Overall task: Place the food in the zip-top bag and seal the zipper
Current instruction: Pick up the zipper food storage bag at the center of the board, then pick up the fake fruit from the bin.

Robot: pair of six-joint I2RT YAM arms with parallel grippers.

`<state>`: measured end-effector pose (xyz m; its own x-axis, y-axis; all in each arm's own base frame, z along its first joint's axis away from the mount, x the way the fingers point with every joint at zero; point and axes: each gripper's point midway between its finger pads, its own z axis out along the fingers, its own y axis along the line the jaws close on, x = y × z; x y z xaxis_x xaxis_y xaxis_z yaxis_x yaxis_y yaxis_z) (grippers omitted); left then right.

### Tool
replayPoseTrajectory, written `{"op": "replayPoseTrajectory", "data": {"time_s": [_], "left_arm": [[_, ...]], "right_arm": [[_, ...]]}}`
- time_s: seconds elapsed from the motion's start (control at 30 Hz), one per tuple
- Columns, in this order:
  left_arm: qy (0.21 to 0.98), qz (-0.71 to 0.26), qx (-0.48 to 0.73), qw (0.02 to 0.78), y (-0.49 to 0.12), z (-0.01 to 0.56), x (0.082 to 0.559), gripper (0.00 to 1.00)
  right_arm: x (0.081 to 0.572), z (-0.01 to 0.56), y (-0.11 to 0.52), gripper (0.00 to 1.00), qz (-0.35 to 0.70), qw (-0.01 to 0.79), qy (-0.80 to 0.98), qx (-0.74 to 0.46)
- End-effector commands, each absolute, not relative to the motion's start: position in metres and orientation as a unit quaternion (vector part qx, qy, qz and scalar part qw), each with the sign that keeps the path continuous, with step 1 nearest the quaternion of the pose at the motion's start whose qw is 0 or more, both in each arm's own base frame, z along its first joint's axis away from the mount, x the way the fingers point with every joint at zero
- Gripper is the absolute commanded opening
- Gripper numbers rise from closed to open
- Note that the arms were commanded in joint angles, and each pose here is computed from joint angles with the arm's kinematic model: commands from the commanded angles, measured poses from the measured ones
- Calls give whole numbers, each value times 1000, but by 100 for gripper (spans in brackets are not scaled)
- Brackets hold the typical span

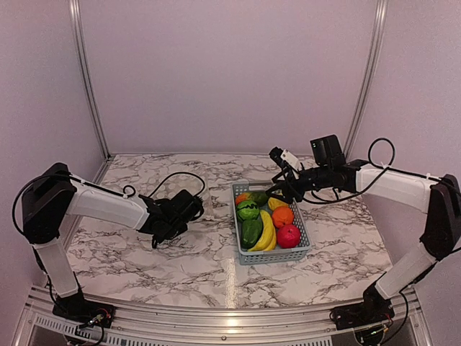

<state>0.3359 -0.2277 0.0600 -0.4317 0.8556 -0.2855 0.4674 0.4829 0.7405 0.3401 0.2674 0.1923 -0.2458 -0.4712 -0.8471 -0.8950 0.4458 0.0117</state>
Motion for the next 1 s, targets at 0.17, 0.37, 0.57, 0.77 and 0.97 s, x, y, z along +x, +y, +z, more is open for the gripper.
{"op": "replayPoseTrajectory", "data": {"time_s": [0.17, 0.37, 0.57, 0.77, 0.97], "left_arm": [[846, 180, 335, 374, -237, 125, 340, 0], [875, 116, 301, 361, -239, 137, 323, 0], [888, 17, 246, 387, -247, 161, 307, 0], [887, -19, 221, 405, -246, 170, 301, 0], [886, -35, 207, 414, -242, 171, 296, 0]], "right_arm": [[346, 167, 275, 69, 265, 344, 751, -497], [365, 136, 286, 61, 239, 291, 771, -513], [365, 110, 305, 59, 206, 256, 769, -549], [362, 85, 318, 76, 198, 226, 771, -562], [355, 64, 321, 79, 199, 197, 772, -571]]}}
